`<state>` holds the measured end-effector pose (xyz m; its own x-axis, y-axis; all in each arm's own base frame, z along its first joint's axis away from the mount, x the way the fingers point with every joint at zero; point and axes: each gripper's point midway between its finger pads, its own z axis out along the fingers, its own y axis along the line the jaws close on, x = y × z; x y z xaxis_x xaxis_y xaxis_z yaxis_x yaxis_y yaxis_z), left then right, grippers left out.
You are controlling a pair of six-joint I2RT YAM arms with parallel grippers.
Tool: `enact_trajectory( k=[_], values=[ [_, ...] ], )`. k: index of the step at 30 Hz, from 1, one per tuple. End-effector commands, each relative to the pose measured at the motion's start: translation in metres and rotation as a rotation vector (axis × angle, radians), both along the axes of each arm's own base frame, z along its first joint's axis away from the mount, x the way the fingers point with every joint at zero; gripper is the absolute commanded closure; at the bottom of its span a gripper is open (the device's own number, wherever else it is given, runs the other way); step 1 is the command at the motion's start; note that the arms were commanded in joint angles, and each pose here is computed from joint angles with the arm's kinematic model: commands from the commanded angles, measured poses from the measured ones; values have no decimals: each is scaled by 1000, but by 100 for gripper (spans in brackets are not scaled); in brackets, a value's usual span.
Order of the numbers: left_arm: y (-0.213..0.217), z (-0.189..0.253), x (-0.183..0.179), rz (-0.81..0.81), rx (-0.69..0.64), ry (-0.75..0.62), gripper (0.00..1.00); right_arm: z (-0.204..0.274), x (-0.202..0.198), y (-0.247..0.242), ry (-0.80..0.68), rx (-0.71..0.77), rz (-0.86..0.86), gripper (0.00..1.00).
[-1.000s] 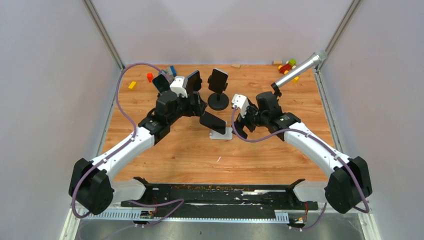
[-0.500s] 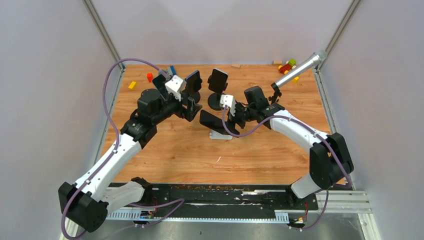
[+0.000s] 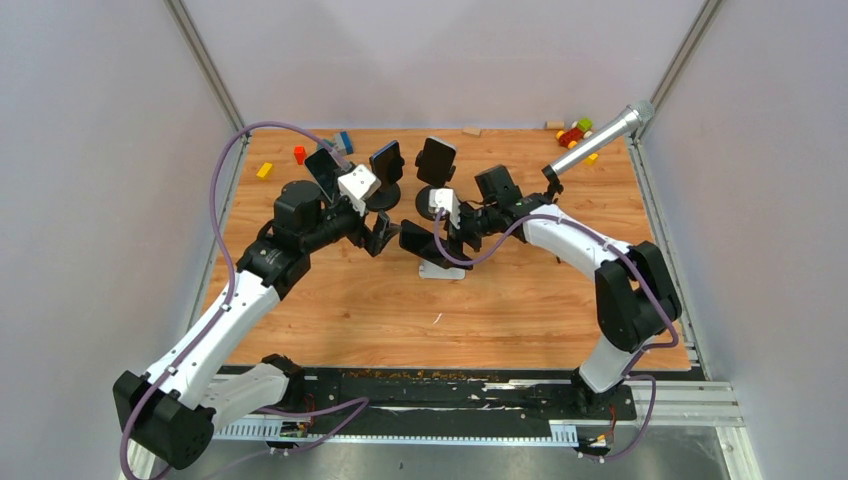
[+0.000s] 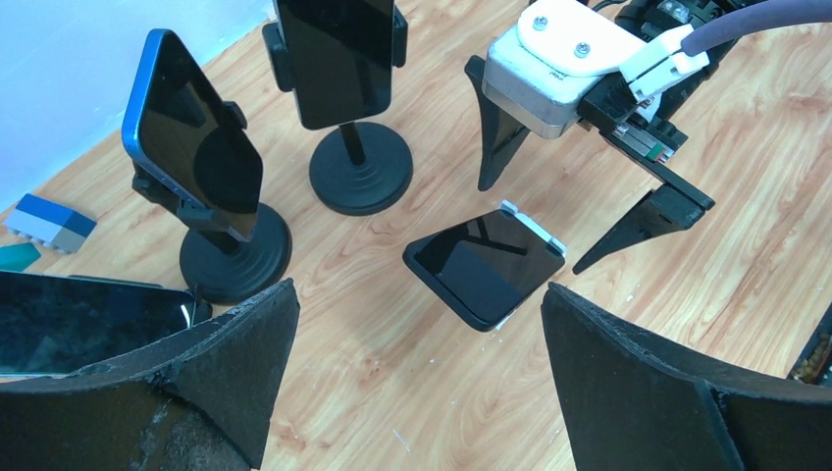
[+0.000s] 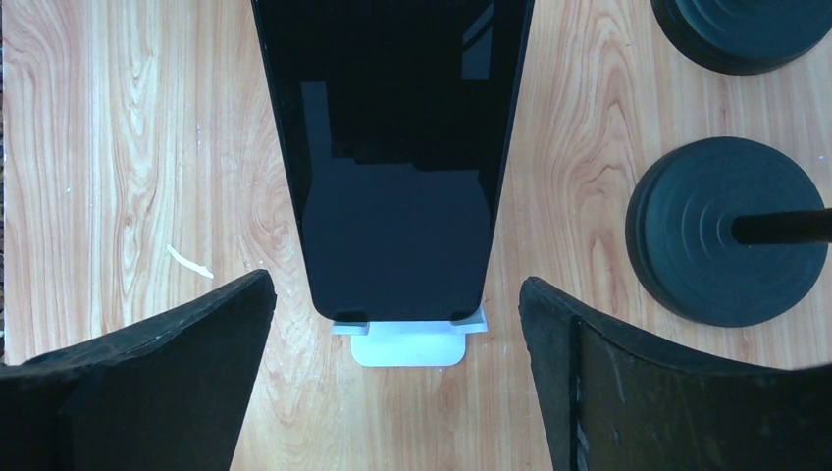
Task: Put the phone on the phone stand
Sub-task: Place the phone on the phone stand, then adjust the phone stand with the phone at the center of the board.
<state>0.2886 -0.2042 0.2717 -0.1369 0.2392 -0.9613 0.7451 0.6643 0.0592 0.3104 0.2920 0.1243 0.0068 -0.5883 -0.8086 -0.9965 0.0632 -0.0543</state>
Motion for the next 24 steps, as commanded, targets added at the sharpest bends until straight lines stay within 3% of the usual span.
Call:
enact_trajectory(
  k=[1,24],
  values=[
    [5,1,0,-7,23,-27,0,10,0,12,-15,33,84,3],
    [14,-11,6,26,35,-21,0,-14,-4,20,77,21,155,3]
  ],
)
